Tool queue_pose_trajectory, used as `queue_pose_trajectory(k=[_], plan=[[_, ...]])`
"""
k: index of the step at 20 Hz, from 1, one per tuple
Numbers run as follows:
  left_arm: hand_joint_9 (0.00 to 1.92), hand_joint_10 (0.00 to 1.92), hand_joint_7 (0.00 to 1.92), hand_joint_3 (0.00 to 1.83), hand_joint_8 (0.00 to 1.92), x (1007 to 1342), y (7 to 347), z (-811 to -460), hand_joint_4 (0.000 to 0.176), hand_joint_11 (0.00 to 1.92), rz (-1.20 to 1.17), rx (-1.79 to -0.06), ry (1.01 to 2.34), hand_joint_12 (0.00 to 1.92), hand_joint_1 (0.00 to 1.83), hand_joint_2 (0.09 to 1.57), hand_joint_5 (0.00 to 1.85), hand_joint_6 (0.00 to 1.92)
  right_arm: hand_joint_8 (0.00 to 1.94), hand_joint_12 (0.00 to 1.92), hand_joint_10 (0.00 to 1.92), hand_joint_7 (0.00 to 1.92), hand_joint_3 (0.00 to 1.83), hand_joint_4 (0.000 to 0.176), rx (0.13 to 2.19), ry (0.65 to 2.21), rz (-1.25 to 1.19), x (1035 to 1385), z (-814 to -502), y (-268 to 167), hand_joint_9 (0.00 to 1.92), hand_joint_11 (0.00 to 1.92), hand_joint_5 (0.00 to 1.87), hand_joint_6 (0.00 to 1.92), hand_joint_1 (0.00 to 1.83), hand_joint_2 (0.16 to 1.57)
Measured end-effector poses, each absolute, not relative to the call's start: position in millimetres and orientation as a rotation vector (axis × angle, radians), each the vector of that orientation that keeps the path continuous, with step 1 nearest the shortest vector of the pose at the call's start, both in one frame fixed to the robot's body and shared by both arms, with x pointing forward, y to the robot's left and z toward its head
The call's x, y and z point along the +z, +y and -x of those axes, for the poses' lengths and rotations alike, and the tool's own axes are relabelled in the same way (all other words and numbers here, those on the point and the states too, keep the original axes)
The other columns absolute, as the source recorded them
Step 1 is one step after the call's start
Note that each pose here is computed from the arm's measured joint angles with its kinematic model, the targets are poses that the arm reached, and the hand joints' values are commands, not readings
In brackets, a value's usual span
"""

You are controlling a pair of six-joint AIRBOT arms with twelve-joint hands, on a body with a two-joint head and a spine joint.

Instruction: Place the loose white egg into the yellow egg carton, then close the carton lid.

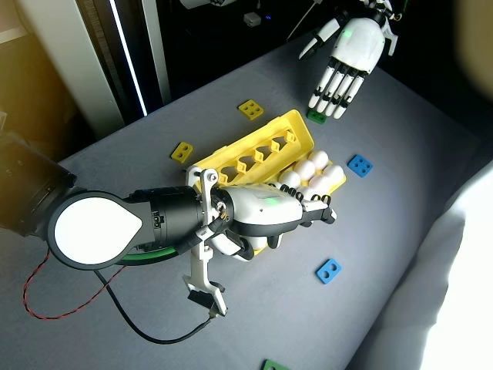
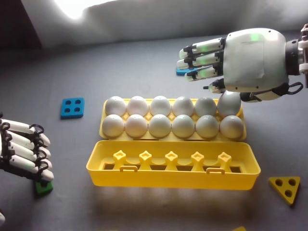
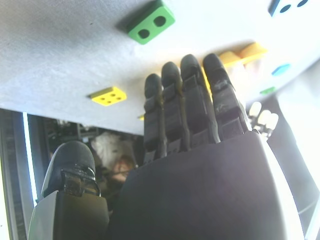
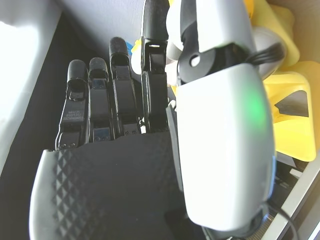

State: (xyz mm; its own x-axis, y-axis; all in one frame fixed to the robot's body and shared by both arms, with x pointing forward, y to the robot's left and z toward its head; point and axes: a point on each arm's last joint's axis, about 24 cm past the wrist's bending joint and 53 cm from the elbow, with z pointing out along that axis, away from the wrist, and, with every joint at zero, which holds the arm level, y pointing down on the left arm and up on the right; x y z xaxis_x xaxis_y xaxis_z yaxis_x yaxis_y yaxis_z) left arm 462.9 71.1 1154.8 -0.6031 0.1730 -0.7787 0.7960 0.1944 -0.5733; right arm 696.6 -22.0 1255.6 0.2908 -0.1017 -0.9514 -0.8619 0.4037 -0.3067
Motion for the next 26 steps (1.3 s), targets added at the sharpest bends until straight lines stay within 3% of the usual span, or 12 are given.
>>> queue_pose_trajectory(k=[10,22,25,26], plan=[[0.28,0.0,0.34,0.0,0.0,1154.9,70.9,-462.8,0.0,0.0,-0.902,-1.433,1.911,0.43,0.0,1.19,0.35,0.0,0.0,0.43,0.0,0.26,0.0,0.0,0.653,1.18,1.049,1255.5,-697.1,-22.6,0.12,0.0,0.86,0.0,0.97,0.98],[0.29,0.0,0.36,0.0,0.0,1155.1,71.6,-462.9,0.0,0.0,-0.902,-1.432,1.911,0.45,0.0,1.18,0.35,0.0,0.0,0.28,0.0,0.3,0.0,0.0,0.651,1.177,1.051,1255.8,-696.9,-23.3,0.08,0.0,0.79,0.0,0.93,0.95],[0.3,0.0,0.36,0.0,0.0,1155.0,71.6,-463.0,0.0,0.0,-0.902,-1.431,1.911,0.48,0.0,1.19,0.36,0.0,0.0,0.28,0.0,0.28,0.0,0.032,0.649,1.177,1.051,1255.7,-697.0,-23.4,0.06,0.0,0.78,0.0,0.89,0.94],[0.3,0.0,0.36,0.0,0.0,1155.0,71.6,-463.0,0.0,0.0,-0.901,-1.432,1.911,0.49,0.0,1.19,0.36,0.0,0.0,0.26,0.0,0.25,0.0,0.031,0.649,1.176,1.051,1255.7,-697.0,-23.4,0.05,0.0,0.78,0.0,0.9,0.93]])
